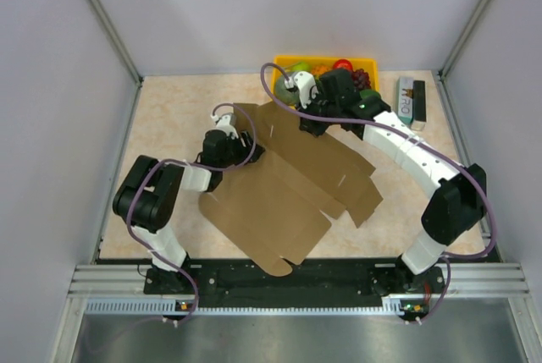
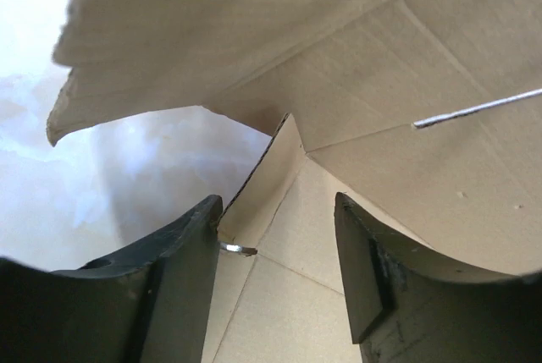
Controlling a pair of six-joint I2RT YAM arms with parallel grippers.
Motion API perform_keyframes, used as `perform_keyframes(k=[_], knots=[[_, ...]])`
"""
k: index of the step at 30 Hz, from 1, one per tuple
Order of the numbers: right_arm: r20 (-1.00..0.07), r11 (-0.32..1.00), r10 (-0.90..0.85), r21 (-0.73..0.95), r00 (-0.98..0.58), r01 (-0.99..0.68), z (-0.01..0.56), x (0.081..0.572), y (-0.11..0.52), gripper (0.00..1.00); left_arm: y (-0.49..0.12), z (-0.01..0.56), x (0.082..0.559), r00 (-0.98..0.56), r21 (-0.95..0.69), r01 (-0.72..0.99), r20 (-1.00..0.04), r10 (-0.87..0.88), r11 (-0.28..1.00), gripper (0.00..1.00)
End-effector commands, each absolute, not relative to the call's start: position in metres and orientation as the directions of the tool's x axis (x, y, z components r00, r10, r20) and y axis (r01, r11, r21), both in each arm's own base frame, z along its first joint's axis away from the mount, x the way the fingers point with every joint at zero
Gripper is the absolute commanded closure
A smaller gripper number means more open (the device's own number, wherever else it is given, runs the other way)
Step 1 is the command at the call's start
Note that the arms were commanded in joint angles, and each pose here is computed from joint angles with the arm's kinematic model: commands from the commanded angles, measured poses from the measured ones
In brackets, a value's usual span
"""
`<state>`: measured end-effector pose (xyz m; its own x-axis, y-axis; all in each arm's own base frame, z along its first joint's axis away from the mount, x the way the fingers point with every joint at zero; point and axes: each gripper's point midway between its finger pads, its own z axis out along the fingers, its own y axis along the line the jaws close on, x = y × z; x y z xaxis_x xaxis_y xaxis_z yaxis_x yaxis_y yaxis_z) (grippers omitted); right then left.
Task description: Fold the paper box
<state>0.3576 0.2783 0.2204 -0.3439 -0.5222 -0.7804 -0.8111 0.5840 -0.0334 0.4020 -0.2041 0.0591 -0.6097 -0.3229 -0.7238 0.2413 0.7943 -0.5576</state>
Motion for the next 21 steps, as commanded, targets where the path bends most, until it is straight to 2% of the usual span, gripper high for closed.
perform_keyframes(k=[1, 5, 9, 12, 16, 18, 19, 20, 21], knots=[[-0.772, 0.568, -0.514, 0.019, -0.373, -0.823, 0.217, 0.351, 0.286, 1.00, -0.207, 0.098, 0.404, -0.478, -0.571, 0.342, -0.789, -0.385, 0.746, 0.42], [-0.769, 0.589, -0.497, 0.040, -0.401, -0.807, 0.216, 0.349, 0.285, 0.96, -0.195, 0.101, 0.395, -0.408, -0.515, 0.334, -0.834, -0.372, 0.789, 0.55], [-0.752, 0.681, -0.499, -0.033, -0.431, -0.731, 0.213, 0.352, 0.274, 0.90, -0.193, 0.110, 0.391, -0.347, -0.474, 0.324, -0.865, -0.363, 0.819, 0.71], [-0.739, 0.752, -0.490, -0.088, -0.463, -0.654, 0.211, 0.354, 0.264, 0.87, -0.197, 0.113, 0.387, -0.328, -0.462, 0.331, -0.874, -0.358, 0.823, 0.74], [-0.735, 0.774, -0.488, -0.115, -0.471, -0.623, 0.211, 0.347, 0.258, 0.86, -0.197, 0.110, 0.388, -0.325, -0.458, 0.319, -0.875, -0.358, 0.830, 0.79], [-0.732, 0.774, -0.498, -0.133, -0.465, -0.619, 0.210, 0.344, 0.255, 0.86, -0.196, 0.114, 0.386, -0.325, -0.477, 0.306, -0.866, -0.381, 0.824, 0.78], [-0.730, 0.779, -0.499, -0.143, -0.467, -0.610, 0.210, 0.345, 0.252, 0.86, -0.193, 0.111, 0.382, -0.338, -0.504, 0.283, -0.849, -0.408, 0.816, 0.73], [-0.731, 0.778, -0.503, -0.151, -0.461, -0.609, 0.211, 0.344, 0.251, 0.86, -0.192, 0.115, 0.380, -0.328, -0.517, 0.284, -0.844, -0.425, 0.807, 0.58], [-0.730, 0.778, -0.505, -0.154, -0.460, -0.609, 0.211, 0.343, 0.250, 0.86, -0.189, 0.119, 0.377, -0.325, -0.528, 0.281, -0.838, -0.438, 0.801, 0.50]])
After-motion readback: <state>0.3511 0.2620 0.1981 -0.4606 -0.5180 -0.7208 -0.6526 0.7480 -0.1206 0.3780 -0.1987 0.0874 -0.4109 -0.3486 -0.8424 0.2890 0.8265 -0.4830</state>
